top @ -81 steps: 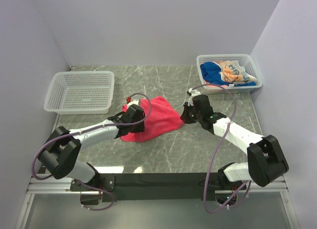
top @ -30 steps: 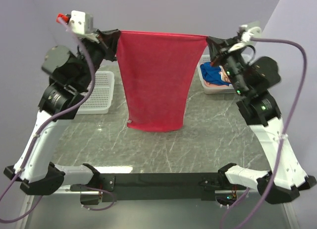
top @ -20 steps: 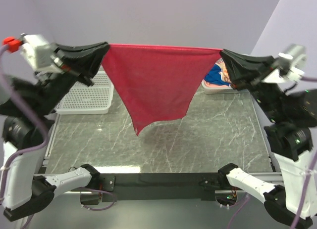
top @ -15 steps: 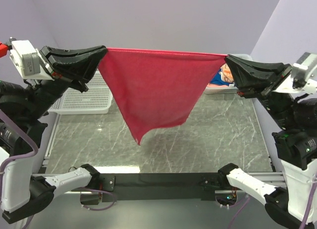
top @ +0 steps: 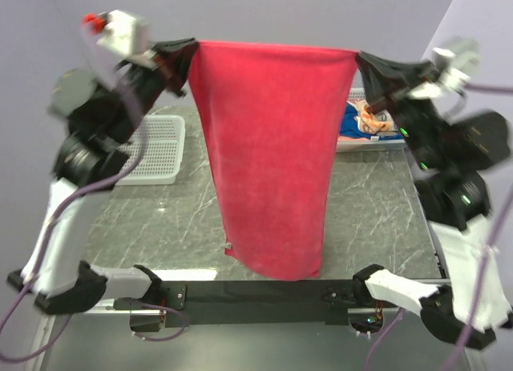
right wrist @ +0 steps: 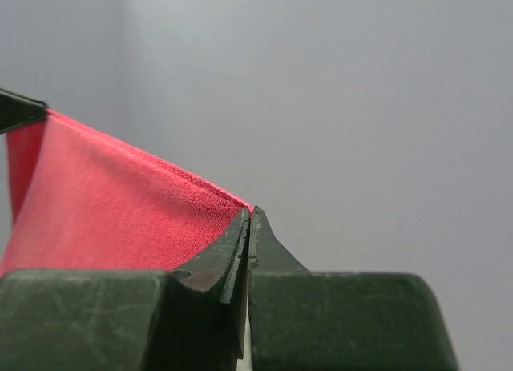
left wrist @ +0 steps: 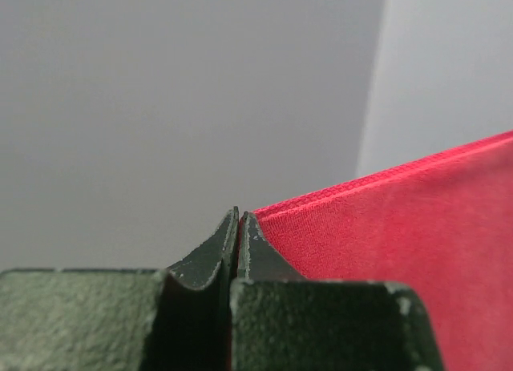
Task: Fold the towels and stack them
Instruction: Flatten out the crumpled towel
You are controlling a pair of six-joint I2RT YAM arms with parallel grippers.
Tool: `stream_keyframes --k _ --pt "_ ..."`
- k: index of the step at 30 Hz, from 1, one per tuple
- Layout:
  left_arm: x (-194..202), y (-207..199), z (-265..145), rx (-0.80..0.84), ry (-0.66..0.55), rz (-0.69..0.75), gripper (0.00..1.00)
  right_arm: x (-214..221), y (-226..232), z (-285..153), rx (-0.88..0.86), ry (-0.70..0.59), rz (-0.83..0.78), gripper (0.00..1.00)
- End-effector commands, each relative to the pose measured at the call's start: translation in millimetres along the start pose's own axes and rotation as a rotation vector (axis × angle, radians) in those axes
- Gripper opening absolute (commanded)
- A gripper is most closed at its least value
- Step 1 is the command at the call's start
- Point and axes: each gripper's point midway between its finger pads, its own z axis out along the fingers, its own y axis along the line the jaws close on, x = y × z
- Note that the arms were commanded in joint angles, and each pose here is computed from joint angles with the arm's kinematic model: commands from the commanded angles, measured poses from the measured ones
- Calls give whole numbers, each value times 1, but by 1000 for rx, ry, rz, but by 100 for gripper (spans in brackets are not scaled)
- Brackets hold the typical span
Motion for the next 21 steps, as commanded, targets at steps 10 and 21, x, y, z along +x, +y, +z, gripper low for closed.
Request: stream_keyframes --k 10,21 --pt "290 178 113 -434 399 -6 1 311 -117 110 293 445 -68 0" --pt "357 203 162 -362 342 -74 0 402 -139 139 302 473 -132 0"
